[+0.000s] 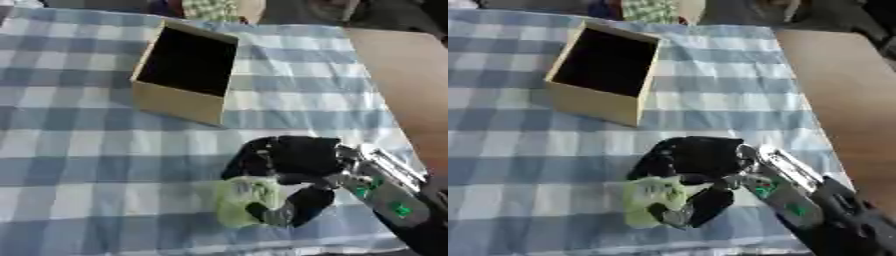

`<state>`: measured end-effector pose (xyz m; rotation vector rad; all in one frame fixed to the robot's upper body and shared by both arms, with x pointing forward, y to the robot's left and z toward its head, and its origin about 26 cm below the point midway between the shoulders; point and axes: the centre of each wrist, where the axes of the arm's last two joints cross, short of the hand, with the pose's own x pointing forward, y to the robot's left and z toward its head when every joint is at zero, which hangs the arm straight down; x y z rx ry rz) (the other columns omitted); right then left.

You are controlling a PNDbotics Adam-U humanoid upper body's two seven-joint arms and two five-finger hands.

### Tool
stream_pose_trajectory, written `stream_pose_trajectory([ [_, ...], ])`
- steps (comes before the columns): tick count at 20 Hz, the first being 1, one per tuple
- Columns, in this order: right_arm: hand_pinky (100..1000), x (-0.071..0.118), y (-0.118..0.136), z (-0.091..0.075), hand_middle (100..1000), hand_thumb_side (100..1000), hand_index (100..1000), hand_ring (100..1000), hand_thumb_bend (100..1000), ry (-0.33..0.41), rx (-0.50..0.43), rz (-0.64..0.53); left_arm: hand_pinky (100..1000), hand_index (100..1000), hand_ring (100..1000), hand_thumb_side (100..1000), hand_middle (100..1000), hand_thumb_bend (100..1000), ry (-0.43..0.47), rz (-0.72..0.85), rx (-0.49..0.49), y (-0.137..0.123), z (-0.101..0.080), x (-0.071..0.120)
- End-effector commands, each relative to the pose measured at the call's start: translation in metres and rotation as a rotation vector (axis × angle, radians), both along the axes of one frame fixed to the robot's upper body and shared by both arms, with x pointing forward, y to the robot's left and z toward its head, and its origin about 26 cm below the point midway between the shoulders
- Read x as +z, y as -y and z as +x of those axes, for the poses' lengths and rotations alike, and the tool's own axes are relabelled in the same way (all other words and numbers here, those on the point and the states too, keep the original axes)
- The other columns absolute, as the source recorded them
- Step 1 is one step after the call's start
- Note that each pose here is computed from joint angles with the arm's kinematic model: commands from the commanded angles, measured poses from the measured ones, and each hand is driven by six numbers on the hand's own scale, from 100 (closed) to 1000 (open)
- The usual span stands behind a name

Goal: Pick up objects on the table and place them in the box.

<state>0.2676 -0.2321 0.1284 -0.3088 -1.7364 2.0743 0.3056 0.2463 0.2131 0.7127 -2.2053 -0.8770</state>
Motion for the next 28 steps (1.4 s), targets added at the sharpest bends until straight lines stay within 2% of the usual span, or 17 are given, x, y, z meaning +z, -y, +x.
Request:
stream_pose_trajectory([
  [1,899,0.008,0.004,0.0,832,823,956,858,100,0.009,0.011,-0.023,309,685,494,860,589,100,0.019,0.01,0.0,-0.002,-0.002,0.007],
  [6,906,0.008,0.007,0.0,839,851,956,863,111,0.014,0.024,-0.058,309,685,494,861,589,100,0.01,0.016,-0.003,-0.002,-0.002,0.006],
  [11,914,0.007,0.009,0.0,854,820,958,874,156,0.047,-0.007,-0.09,310,685,493,862,589,100,0.006,0.017,-0.008,-0.001,-0.002,0.006],
  [15,893,0.0,0.006,-0.004,848,934,960,864,212,0.058,-0.039,-0.099,309,685,493,864,590,100,0.001,0.017,-0.011,0.0,-0.002,0.005],
  [20,873,-0.003,0.002,-0.005,850,987,966,861,264,0.107,-0.082,-0.084,309,685,493,866,590,100,-0.007,0.025,-0.009,0.0,-0.002,0.006],
  [25,862,-0.006,-0.001,-0.006,844,977,966,853,249,0.127,-0.105,-0.072,309,685,493,866,590,100,-0.009,0.028,-0.013,0.001,-0.002,0.006],
  [26,846,-0.006,-0.002,-0.007,838,982,967,843,186,0.128,-0.107,-0.071,309,685,493,867,590,100,-0.01,0.028,-0.013,0.001,-0.002,0.006],
  [28,837,-0.006,-0.002,-0.007,833,982,966,835,156,0.123,-0.128,-0.051,309,685,493,868,590,100,-0.014,0.029,-0.016,0.001,-0.002,0.006],
])
